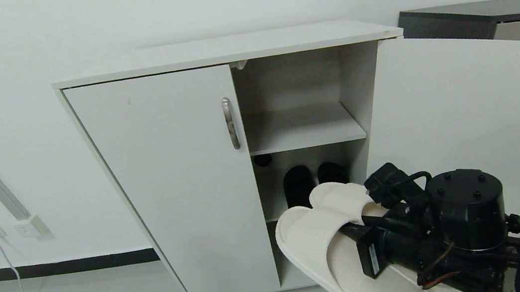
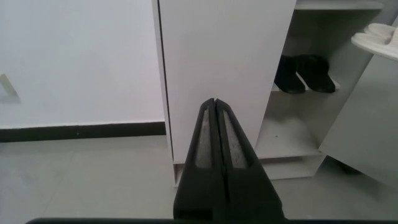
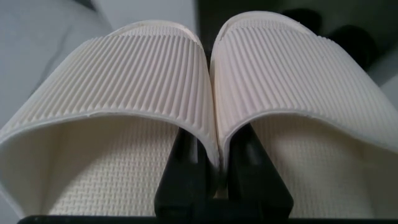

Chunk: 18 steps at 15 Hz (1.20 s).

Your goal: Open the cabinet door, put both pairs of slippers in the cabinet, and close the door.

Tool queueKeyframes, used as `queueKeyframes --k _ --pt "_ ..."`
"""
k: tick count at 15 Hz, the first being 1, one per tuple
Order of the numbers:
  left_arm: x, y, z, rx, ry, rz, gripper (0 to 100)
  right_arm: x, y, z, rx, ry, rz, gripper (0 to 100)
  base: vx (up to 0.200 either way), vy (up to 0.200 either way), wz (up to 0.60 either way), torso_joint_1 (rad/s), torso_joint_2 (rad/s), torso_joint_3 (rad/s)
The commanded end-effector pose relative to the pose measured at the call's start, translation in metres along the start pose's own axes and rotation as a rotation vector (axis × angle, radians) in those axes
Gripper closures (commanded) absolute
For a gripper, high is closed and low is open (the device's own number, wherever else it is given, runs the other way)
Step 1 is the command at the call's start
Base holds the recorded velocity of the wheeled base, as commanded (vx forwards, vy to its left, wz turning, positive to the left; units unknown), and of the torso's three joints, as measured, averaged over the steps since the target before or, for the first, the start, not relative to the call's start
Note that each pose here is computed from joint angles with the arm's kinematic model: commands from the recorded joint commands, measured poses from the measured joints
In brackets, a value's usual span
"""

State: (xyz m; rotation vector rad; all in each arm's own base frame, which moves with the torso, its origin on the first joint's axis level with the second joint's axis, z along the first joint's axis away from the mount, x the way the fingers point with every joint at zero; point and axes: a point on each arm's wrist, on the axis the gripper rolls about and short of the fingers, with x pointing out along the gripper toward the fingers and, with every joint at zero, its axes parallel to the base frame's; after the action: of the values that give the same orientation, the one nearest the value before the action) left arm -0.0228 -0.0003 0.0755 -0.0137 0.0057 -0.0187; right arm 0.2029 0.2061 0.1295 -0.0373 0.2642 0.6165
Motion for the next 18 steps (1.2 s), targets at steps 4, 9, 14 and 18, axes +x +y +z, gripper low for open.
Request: queueKeyframes --k 4,9,14,18 --pt "0.0 0.0 0.0 0.004 0.001 -0.001 100 0.042 0.012 0.01 0.013 -0.048 -0.264 100 0.0 0.0 0.0 -0.001 0.07 0.036" --pt "0.0 0.0 0.0 0.008 -0.001 -0.006 100 0.032 0.046 0.063 0.128 0.026 -0.448 100 0.0 0.0 0.0 0.0 0.0 0.0" --pt "0.0 0.0 0.0 0.009 0.001 -0.007 100 0.031 0.056 0.1 0.146 -0.02 -0.519 100 0.0 0.0 0.0 0.0 0.0 0.0" --pt "0.0 0.0 0.0 0.007 0.001 -0.006 100 0.038 0.054 0.097 0.1 -0.003 -0.53 100 0.0 0.0 0.0 0.0 0.0 0.0"
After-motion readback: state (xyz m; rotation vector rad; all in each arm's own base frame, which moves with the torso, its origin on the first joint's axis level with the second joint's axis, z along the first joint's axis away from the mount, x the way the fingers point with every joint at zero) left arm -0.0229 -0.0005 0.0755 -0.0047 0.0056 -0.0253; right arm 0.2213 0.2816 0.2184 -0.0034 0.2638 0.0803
